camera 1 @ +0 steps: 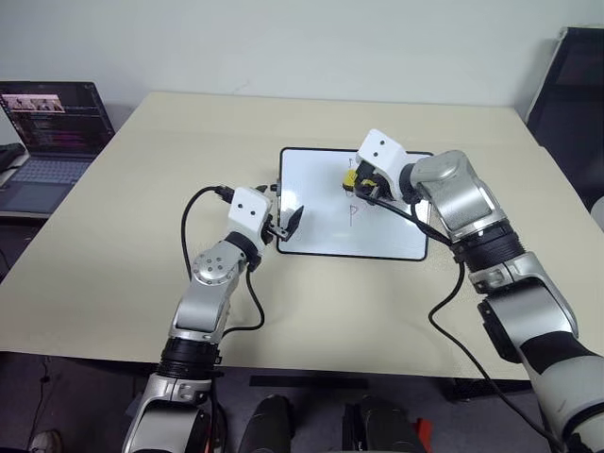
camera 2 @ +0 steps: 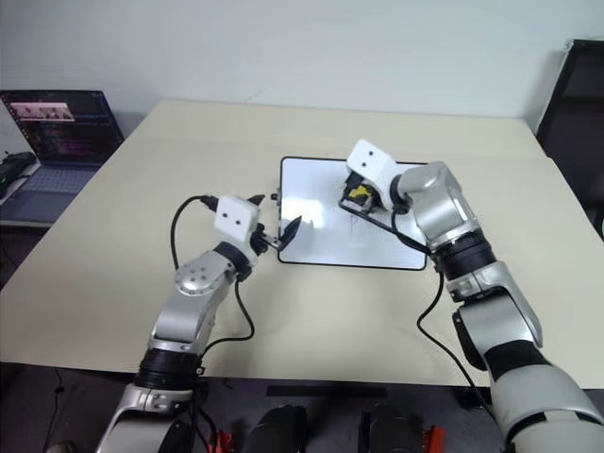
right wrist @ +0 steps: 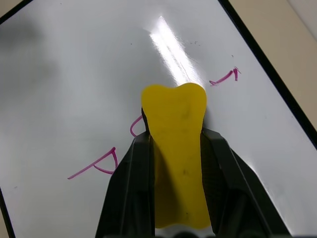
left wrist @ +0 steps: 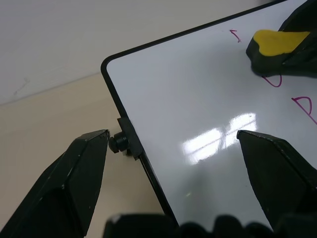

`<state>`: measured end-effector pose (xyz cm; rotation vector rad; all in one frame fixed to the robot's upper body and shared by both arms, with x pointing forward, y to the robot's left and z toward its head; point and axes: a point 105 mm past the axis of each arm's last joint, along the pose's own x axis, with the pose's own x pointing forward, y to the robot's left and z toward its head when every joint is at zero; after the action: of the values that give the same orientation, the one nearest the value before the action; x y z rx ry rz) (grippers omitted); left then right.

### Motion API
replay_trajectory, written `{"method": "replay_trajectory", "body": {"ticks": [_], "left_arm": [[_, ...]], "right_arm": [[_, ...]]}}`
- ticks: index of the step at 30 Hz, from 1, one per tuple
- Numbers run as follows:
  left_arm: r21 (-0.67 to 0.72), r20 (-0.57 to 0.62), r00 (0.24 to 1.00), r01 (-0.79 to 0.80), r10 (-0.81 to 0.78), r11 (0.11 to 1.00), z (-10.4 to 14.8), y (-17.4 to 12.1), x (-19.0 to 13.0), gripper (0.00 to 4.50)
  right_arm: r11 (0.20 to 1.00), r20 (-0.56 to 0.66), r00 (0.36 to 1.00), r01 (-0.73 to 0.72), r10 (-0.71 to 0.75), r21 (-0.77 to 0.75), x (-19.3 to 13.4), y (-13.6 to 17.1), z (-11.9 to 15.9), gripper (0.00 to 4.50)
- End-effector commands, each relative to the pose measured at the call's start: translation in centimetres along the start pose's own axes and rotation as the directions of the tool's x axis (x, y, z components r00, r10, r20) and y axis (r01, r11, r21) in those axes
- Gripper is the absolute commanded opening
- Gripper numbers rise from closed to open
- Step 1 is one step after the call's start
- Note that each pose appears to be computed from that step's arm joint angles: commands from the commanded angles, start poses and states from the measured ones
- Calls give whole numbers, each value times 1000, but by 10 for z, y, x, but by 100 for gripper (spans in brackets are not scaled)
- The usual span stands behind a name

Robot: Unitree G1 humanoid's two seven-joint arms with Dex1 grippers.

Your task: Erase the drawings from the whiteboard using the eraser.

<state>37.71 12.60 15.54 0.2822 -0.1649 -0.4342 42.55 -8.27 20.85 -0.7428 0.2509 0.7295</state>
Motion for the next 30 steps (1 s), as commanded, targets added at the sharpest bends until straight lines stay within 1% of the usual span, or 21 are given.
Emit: {"method": "replay_trajectory", "body": {"ticks": [1,5,8,17,24,30], "left_arm": [[28,64,998,8,-10,1000,17,-1,3,450],[29,67,998,16,-18,999,18,-3,6,450],[29,70,997,19,-21,999,19,-4,6,450],[38,63,998,5,-7,999,19,1,2,450],[34,51,999,-9,7,999,16,3,-4,450],[34,47,999,-8,6,999,16,3,-4,450]], "right_arm": [[998,90,994,62,-60,-16,-23,-11,30,94],[994,151,984,102,-97,-30,-32,-13,51,94],[994,159,982,106,-100,-32,-27,-11,54,94],[995,148,986,85,-77,-49,-3,-5,47,94],[992,120,989,93,-84,-79,8,-14,35,94],[991,112,990,98,-87,-93,12,-18,32,94]]}}
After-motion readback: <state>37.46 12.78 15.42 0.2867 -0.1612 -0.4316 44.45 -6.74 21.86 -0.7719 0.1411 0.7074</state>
